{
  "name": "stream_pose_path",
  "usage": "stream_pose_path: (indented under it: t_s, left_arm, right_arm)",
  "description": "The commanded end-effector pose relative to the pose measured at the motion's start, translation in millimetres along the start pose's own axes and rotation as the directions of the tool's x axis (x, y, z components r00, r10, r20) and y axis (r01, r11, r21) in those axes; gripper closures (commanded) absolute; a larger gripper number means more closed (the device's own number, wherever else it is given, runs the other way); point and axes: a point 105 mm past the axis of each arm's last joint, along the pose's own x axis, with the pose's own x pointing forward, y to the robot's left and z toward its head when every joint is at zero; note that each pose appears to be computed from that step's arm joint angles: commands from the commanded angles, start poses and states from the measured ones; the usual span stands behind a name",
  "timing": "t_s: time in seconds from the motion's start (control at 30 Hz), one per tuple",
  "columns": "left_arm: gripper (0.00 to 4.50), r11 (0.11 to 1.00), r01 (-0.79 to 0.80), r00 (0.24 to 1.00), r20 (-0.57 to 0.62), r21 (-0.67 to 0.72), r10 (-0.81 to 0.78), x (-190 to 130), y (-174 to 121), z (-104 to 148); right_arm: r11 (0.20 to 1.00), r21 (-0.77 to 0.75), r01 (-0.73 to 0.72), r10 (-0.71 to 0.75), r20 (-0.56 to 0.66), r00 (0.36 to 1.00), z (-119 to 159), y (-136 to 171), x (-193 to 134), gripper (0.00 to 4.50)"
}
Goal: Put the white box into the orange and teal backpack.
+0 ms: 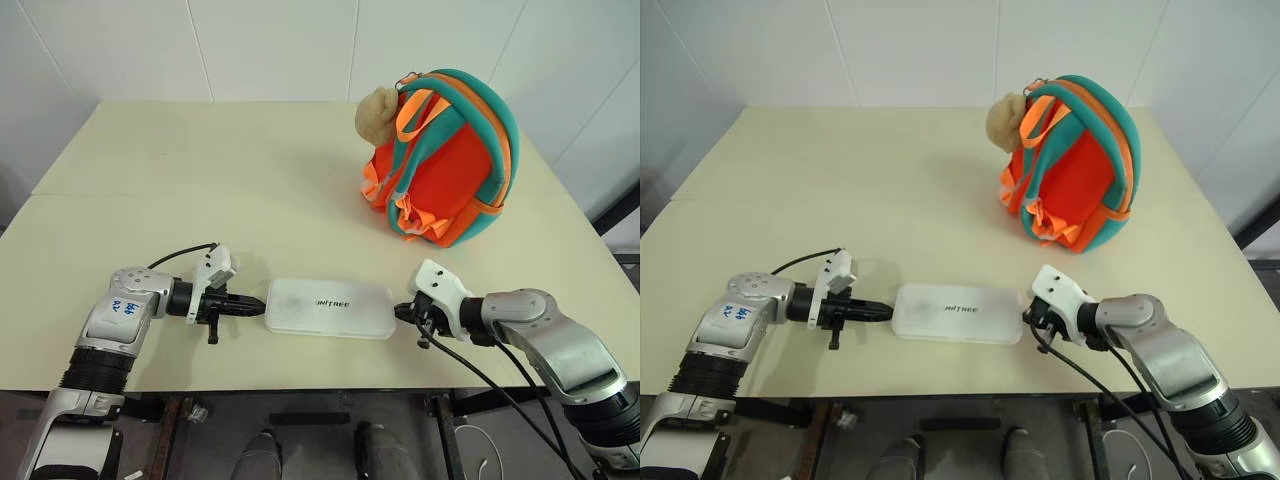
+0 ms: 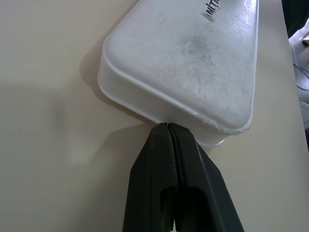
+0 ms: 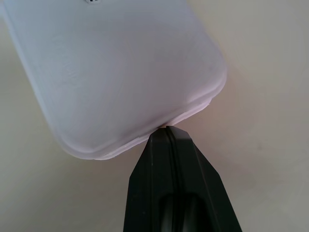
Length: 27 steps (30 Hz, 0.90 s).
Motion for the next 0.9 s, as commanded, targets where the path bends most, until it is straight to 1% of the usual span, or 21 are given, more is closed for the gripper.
stream_pose_path:
  t_s: [0.03, 0.43, 0.6, 0.8, 0.9]
  left_arm:
    - [4.47, 0.996, 0.076, 0.997, 0.015, 0.052, -0.077, 5.5, -15.8, 13.1]
    - [4.47, 0.998, 0.052, 0.998, -0.031, 0.030, -0.051, -2.8, -21.4, 6.8]
    - [4.47, 1.000, 0.009, 0.999, -0.052, 0.010, -0.009, -7.8, -17.5, 2.3]
    - [4.47, 0.995, -0.094, 0.995, -0.026, 0.015, 0.095, -27.8, -1.6, 10.6]
    - [4.47, 0.982, -0.173, 0.984, 0.060, 0.081, 0.168, -36.9, 8.2, 32.0]
  right_arm:
    - [0.991, -0.093, -0.095, 0.104, 0.102, 0.989, 25.7, 20.9, -3.2, 4.50]
    - [0.993, -0.103, -0.066, 0.075, 0.090, 0.993, 19.2, 9.8, 3.6, 4.50]
    - [0.993, -0.108, -0.041, 0.049, 0.067, 0.997, 13.2, 3.5, 3.5, 4.50]
    - [0.994, -0.106, 0.035, -0.032, 0.031, 0.999, 2.1, -17.0, -9.6, 4.50]
    - [0.991, -0.111, 0.080, -0.078, 0.020, 0.997, -1.6, -28.2, -18.0, 4.50]
